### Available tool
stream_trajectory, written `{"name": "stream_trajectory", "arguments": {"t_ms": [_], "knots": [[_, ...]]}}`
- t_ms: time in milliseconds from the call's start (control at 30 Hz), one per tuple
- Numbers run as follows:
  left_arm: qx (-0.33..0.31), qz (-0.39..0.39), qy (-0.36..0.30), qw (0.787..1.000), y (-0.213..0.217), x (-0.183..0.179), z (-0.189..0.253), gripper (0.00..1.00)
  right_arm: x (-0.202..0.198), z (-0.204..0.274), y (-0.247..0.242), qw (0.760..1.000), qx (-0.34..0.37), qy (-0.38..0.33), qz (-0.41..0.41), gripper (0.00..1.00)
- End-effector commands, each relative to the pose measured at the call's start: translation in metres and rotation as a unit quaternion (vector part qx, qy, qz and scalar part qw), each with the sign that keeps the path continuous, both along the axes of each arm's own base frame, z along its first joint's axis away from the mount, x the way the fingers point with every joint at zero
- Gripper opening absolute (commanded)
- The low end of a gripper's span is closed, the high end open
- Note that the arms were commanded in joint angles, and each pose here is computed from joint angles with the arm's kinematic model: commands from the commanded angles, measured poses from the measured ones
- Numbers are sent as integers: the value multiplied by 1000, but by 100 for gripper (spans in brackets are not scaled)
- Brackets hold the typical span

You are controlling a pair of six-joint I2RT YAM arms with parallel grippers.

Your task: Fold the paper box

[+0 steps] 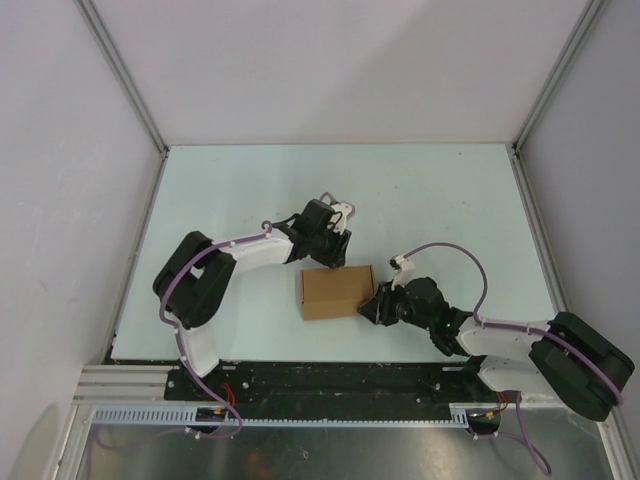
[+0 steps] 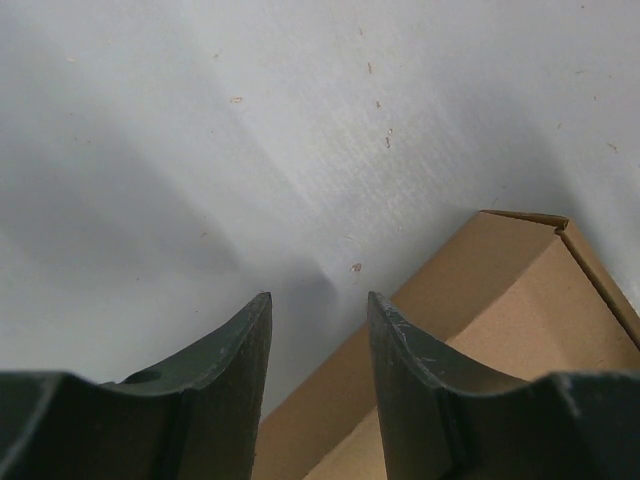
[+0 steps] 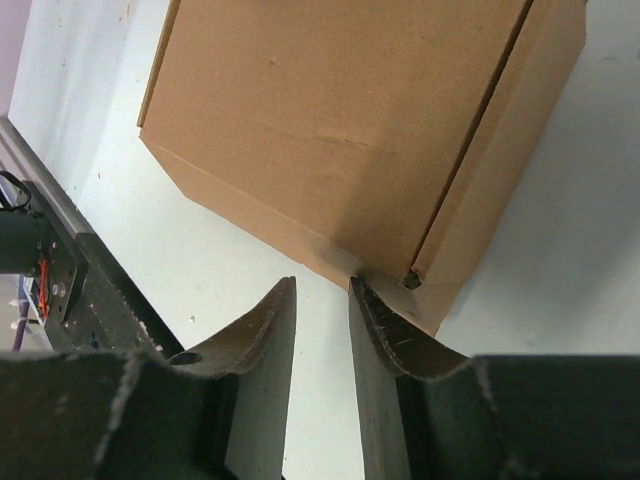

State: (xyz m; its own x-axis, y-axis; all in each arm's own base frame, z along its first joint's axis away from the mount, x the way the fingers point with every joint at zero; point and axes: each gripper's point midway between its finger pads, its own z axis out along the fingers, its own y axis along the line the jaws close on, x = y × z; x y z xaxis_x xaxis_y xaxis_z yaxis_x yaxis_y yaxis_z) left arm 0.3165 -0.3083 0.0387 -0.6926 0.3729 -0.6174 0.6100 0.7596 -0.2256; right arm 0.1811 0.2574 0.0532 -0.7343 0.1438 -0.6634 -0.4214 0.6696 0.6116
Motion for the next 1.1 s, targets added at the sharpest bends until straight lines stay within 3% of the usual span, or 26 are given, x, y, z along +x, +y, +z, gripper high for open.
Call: {"name": "stream_trajectory", "arguments": {"t_ms": [0, 1067], "knots": [[-20, -19, 12, 1000, -4, -13, 10, 48, 17, 18, 3, 998, 11, -58, -4, 33], [-40, -18, 75, 996, 5, -51, -1, 48, 41, 11, 7, 996, 3, -94, 11, 32]]}}
